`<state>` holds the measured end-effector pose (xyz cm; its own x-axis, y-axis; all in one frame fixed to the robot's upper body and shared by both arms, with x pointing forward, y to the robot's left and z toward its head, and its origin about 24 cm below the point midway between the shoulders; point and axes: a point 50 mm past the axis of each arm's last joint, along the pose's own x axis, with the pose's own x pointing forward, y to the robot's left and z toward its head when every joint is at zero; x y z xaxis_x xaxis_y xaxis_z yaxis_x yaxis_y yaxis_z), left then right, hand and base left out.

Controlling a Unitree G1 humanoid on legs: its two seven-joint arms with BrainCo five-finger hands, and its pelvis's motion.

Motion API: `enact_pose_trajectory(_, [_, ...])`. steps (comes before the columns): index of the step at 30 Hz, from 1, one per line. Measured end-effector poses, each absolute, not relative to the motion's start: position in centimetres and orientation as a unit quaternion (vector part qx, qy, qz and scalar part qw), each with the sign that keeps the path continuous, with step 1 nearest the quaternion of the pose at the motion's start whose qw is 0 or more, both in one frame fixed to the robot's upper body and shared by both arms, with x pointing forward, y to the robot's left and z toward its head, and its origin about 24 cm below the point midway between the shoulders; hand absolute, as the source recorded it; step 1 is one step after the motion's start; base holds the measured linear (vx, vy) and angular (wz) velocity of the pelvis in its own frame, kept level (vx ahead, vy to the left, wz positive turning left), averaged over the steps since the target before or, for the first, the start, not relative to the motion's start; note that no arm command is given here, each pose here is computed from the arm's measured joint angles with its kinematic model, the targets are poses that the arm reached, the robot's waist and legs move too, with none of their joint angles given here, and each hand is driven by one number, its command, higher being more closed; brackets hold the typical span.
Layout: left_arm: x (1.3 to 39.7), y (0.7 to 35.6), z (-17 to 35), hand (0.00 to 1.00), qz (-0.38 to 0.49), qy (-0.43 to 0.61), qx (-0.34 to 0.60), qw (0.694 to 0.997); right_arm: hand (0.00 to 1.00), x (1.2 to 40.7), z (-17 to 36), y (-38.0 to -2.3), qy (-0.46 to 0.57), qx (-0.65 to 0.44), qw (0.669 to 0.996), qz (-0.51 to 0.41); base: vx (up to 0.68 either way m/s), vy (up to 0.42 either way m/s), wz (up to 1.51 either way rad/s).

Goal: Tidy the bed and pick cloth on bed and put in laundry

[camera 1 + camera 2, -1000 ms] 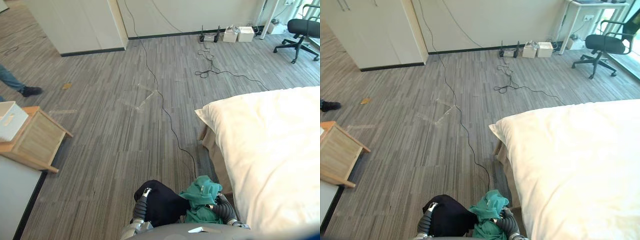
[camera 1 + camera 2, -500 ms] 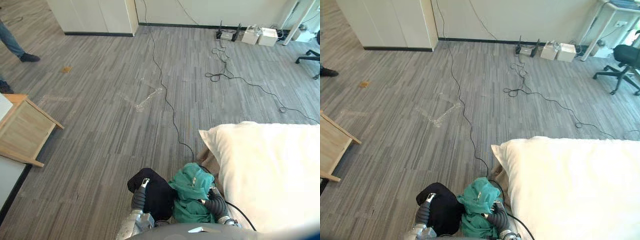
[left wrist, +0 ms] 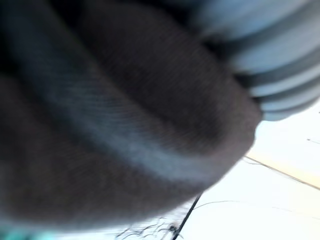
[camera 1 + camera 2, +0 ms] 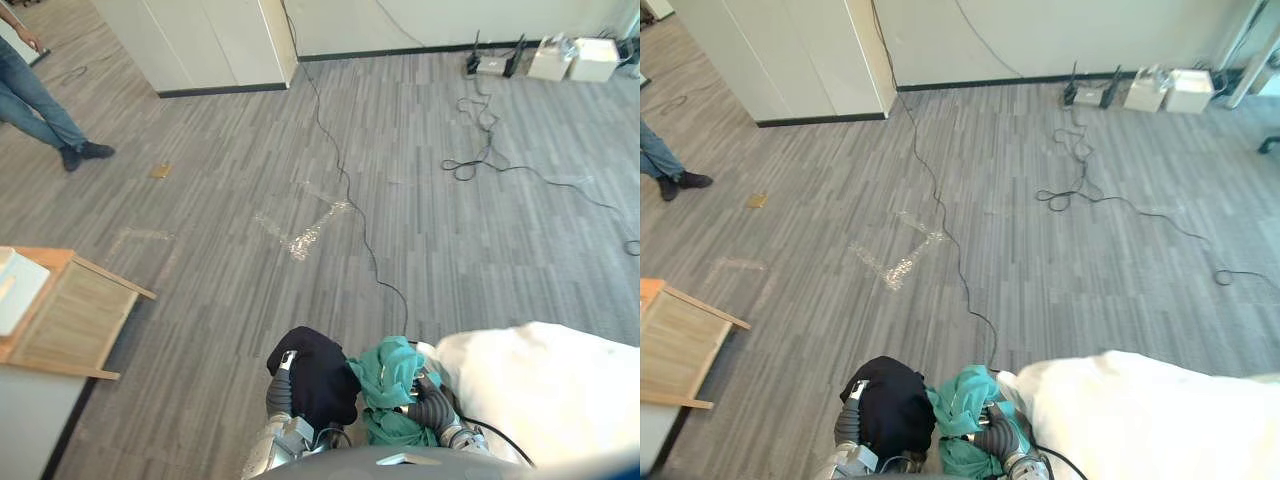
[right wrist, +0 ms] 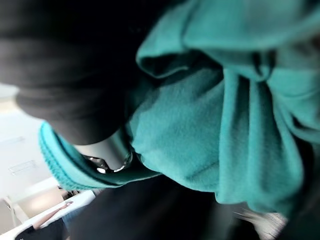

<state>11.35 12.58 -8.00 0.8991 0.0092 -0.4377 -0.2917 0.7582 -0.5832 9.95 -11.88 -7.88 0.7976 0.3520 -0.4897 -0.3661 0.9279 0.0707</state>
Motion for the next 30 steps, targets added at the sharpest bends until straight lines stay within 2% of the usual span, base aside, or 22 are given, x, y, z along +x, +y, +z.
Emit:
enact_pose_trajectory(3, [10.7, 13.2, -8.6, 1.00, 0.122, 0.221, -0.370, 0.894, 1.00, 9.4, -8.3, -11.9, 0.261, -0.017, 0.945, 0.196, 0.73, 0.155, 0.03])
enact_pose_trajectory(7, [11.6, 13.7, -8.6, 1.00, 0.128, 0.207, -0.374, 0.895, 1.00, 8.7, -8.8, -11.6, 0.266, -0.013, 0.944, 0.192, 0.60, 0.081, 0.37])
enact_pose_trajectory(9, [10.5, 13.4, -9.6, 1.00, 0.149, 0.231, -0.381, 0.883, 1.00, 8.1, -9.2, -11.7, 0.279, -0.016, 0.943, 0.178, 0.52, 0.055, 0.24])
enact_pose_trajectory(16, [9.8, 13.7, -10.6, 1.00, 0.169, 0.256, -0.380, 0.873, 1.00, 9.4, -9.0, -11.2, 0.257, -0.010, 0.950, 0.175, 0.48, -0.027, 0.48])
enact_pose_trajectory(21, [11.3, 13.3, -9.8, 1.00, 0.146, 0.258, -0.358, 0.885, 1.00, 9.7, -8.3, -11.4, 0.250, 0.024, 0.952, 0.176, 0.46, -0.318, 1.67])
enact_pose_trajectory(24, [10.2, 12.4, -10.6, 1.00, 0.143, 0.304, -0.342, 0.878, 1.00, 9.8, -8.0, -12.3, 0.257, 0.046, 0.950, 0.174, 0.45, -0.443, 1.31])
enact_pose_trajectory(26, [9.5, 11.7, -10.3, 1.00, 0.120, 0.308, -0.335, 0.882, 1.00, 10.7, -8.0, -13.7, 0.258, 0.067, 0.954, 0.139, 0.24, -0.362, 0.91])
enact_pose_trajectory(30, [9.3, 12.4, -10.3, 1.00, 0.124, 0.290, -0.355, 0.880, 1.00, 10.9, -8.2, -13.9, 0.270, 0.078, 0.948, 0.148, 0.24, -0.336, 0.87])
